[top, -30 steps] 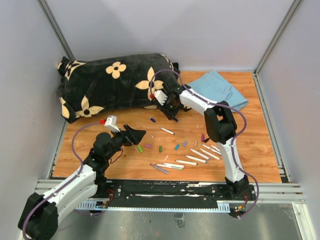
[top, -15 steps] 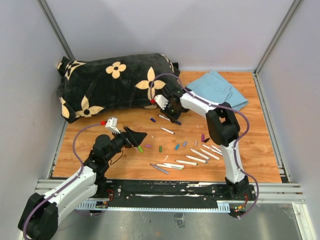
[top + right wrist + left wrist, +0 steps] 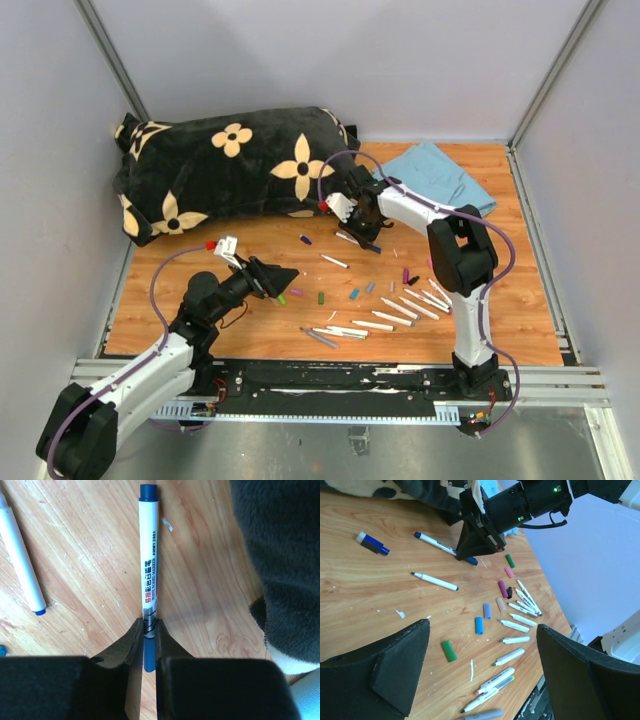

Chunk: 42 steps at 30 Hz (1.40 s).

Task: Open the pen caps
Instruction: Pick up the pen from the center of the board.

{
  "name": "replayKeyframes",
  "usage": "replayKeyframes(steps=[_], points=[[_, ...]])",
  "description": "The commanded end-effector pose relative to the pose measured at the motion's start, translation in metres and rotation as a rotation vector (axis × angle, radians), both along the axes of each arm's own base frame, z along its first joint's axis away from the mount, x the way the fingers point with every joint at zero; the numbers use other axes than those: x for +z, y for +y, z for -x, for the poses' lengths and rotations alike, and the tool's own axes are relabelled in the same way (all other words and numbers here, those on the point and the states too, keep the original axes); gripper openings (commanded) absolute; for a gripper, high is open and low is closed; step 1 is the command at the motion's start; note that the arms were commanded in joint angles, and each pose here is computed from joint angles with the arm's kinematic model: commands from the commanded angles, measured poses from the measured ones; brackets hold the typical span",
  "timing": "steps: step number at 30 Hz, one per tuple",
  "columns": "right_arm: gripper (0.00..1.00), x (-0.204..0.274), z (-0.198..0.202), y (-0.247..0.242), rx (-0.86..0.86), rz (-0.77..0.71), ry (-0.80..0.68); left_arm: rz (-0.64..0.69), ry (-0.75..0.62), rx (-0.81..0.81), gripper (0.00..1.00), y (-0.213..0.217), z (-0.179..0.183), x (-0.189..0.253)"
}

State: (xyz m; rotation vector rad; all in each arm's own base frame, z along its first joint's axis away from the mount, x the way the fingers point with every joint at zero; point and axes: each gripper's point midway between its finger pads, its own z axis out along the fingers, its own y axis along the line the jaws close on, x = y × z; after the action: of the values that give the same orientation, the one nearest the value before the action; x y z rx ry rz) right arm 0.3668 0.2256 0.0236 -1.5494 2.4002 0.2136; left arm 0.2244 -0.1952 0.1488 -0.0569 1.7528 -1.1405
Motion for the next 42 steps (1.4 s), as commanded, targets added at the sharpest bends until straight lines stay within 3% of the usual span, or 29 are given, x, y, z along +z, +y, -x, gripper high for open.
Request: replayKeyframes(steps=[1,9,14,22,27,34,42], points=[[0.01,0.009,0.0,-0.013,0.042,0.028,-0.024,0.026,-0.03,-0.024,0.91,-0.002,0.003,0.007],[0.06,-0.002,0.003,-0.016,0.056,0.068,0.027,0.031,-0.025,-0.03,0.91,-0.003,0.004,0.006],[0.16,-0.006,0.002,-0.014,0.063,0.075,0.043,0.034,-0.023,-0.03,0.91,-0.003,0.004,0.005],[0.23,-0.014,0.002,-0.01,0.078,0.114,0.058,0.034,-0.02,-0.034,0.91,-0.004,0.004,0.004],[0.19,-0.019,0.003,-0.014,0.08,0.14,0.062,0.036,-0.019,-0.034,0.91,-0.004,0.004,0.004],[0.02,-0.008,-0.001,-0.009,0.073,0.107,0.028,0.044,-0.023,-0.048,0.91,-0.006,0.006,0.006],[0.01,0.026,-0.004,0.005,0.073,-0.029,-0.046,0.053,-0.04,-0.075,0.91,-0.009,0.009,0.01]])
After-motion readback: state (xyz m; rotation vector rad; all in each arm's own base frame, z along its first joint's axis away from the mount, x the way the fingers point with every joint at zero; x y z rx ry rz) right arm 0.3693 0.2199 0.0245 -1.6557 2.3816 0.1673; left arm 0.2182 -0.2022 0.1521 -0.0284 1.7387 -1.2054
